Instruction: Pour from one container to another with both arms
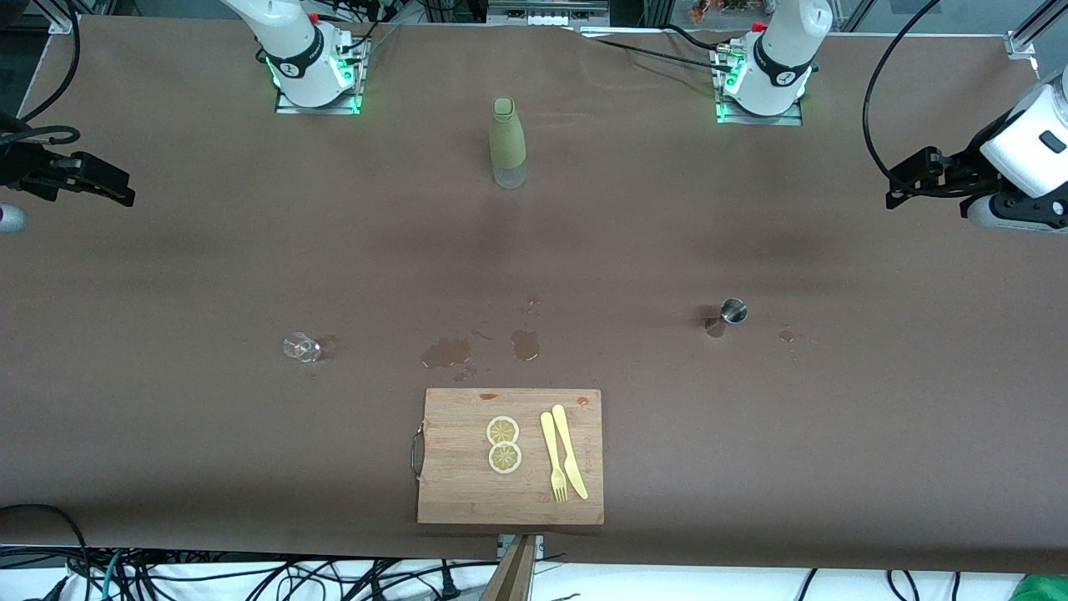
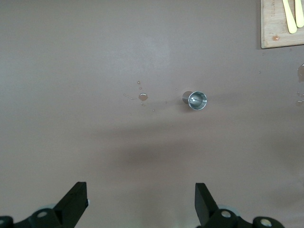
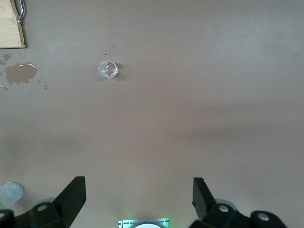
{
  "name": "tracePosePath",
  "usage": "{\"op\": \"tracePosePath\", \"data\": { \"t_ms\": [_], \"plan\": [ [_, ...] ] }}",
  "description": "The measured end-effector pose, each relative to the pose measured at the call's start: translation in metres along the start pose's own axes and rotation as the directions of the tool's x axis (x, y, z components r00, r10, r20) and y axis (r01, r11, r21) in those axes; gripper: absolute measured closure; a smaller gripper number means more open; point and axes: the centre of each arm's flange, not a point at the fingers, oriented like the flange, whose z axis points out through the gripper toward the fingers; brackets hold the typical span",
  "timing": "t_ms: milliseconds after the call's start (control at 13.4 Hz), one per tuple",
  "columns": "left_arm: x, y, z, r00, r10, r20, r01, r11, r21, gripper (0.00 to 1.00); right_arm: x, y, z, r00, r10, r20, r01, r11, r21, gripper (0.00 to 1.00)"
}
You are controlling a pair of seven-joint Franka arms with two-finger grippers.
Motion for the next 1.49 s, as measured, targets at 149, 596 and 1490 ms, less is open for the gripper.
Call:
{"op": "tracePosePath", "data": {
  "t_ms": [149, 596, 1490],
  "plan": [
    [0.0, 0.0, 0.0, 1.0, 0.0, 0.0, 0.0, 1.0, 0.0, 0.0, 0.0, 0.0, 0.0, 1.0, 0.0, 0.0, 0.0, 1.0, 0.0, 0.0],
    [0.0, 0.0, 0.0, 1.0, 0.0, 0.0, 0.0, 1.0, 0.0, 0.0, 0.0, 0.0, 0.0, 1.0, 0.0, 0.0, 0.0, 1.0, 0.0, 0.0],
    [0.012, -0.008, 0.024, 0.999, -0.01, 0.036, 0.009, 1.0, 0.027, 0.0, 0.019, -0.005, 0.028, 0.999, -0.004, 0.038, 0.004, 1.0, -0.006, 0.0]
  ]
}}
